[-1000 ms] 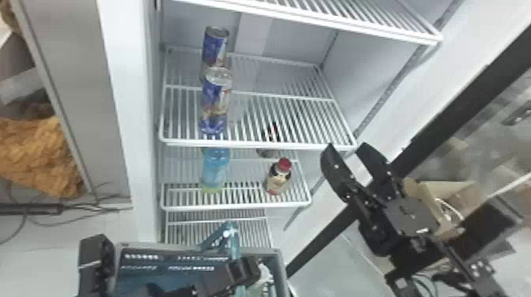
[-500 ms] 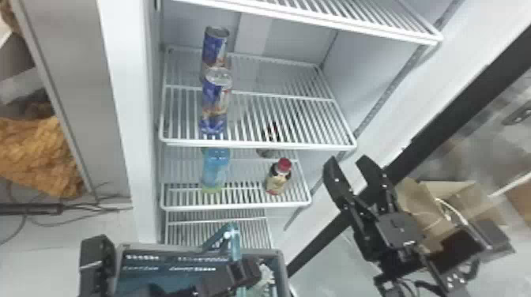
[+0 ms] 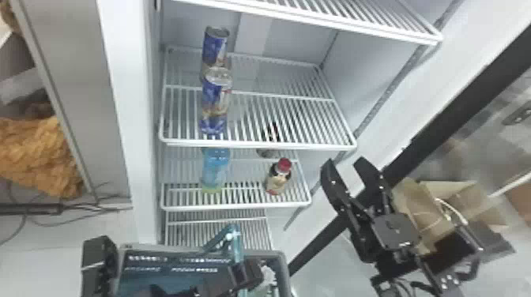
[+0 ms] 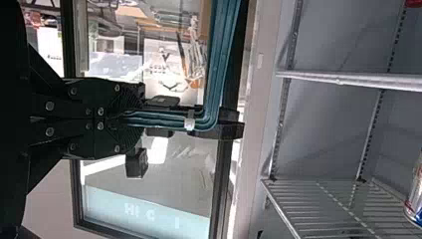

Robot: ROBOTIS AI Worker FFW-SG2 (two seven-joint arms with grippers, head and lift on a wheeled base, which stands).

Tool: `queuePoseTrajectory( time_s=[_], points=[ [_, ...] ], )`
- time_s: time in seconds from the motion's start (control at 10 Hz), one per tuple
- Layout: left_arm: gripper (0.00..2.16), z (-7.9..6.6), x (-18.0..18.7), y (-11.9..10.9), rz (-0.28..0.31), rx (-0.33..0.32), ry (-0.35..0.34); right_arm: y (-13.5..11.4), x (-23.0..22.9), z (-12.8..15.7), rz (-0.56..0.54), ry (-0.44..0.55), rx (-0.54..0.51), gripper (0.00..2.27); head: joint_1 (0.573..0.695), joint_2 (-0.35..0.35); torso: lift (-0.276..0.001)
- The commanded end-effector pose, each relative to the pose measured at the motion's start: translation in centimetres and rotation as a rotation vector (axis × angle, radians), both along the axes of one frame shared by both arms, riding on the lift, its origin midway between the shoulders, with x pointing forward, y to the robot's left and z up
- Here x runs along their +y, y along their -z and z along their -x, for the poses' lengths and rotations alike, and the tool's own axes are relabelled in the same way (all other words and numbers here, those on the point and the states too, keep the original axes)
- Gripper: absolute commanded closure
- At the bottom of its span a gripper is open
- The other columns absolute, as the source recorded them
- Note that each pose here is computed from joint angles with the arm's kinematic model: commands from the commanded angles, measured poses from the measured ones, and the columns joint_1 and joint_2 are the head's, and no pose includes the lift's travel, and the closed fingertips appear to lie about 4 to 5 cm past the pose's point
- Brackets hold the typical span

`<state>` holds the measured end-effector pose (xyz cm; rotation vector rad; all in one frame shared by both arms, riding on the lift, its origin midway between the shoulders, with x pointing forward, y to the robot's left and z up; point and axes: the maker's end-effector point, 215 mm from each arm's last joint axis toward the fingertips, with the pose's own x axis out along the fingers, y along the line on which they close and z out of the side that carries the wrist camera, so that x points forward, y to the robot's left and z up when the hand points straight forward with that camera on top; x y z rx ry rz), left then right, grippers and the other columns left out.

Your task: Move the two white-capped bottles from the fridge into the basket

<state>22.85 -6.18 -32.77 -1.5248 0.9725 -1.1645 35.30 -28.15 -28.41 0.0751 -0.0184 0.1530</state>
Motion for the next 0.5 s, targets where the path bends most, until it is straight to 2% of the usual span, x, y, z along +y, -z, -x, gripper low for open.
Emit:
queuePoseTrajectory(
  time_s=[0.0, 0.4],
  points=[
    [1.19, 0.05, -0.11, -0.09, 0.002, -0.001, 0.004, 0.04, 0.03, 0.00, 0.003, 0.000, 0.001, 0.53, 0.695, -0.350, 0.000],
    [1.19, 0.13, -0.11, -0.03, 0.002, 0.001, 0.004, 0.29, 0.03, -0.03, 0.006, 0.001, 0.011, 0.53, 0.695, -0.350, 0.000]
  ],
)
